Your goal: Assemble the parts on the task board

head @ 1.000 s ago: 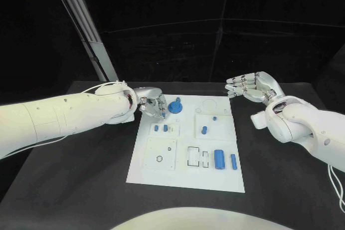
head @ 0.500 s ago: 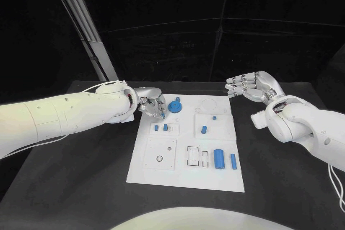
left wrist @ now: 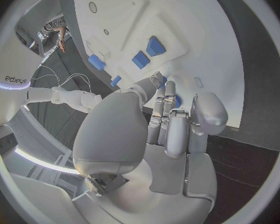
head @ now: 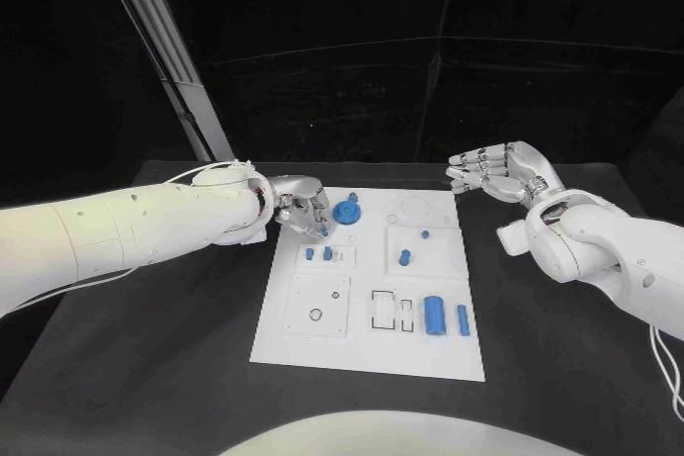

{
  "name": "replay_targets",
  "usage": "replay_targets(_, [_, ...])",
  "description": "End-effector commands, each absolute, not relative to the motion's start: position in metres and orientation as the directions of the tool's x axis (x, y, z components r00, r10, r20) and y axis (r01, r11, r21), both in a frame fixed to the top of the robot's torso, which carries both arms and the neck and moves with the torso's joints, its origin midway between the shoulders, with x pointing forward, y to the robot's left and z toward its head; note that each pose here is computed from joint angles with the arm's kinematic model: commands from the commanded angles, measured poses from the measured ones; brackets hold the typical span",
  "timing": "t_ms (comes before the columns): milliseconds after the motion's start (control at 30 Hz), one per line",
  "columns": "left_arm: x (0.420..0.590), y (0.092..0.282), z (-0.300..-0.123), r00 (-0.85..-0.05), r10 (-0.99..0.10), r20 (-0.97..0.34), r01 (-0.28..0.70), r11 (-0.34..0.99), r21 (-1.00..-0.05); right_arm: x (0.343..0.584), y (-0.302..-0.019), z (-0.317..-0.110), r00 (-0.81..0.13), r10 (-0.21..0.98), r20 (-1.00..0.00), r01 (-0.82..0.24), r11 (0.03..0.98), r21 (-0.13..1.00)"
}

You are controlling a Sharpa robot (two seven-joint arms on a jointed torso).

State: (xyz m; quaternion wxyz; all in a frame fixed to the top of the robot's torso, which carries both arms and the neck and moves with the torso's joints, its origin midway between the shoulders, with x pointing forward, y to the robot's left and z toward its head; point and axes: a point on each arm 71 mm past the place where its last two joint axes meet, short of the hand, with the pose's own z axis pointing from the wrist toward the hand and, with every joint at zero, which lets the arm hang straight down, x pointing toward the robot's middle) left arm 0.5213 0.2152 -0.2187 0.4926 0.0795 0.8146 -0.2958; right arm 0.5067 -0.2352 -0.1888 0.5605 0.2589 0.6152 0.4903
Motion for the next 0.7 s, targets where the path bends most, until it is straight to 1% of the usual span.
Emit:
replay_targets(33, [0.5212,0.2142,-0.2188,-0.516,-0.158,-0.842,0.417,0.812,-0.408,0.5065,-0.2340,-0.1866,-0.238,0.869,-0.434,-0.244,0.378,0.893])
replay_targets(367, [0.5213,0.2136,-0.2194,-0.523,-0.154,-0.839,0.414,0.814,-0.407,0.5067,-0.2337,-0.1867,-0.238,0.869,-0.433,-0.244,0.378,0.893])
replay_targets(700, [0.5236,0.2177,-0.2217,-0.539,-0.143,-0.830,0.387,0.833,-0.395,0.5063,-0.2338,-0.1865,-0.238,0.869,-0.433,-0.245,0.378,0.893])
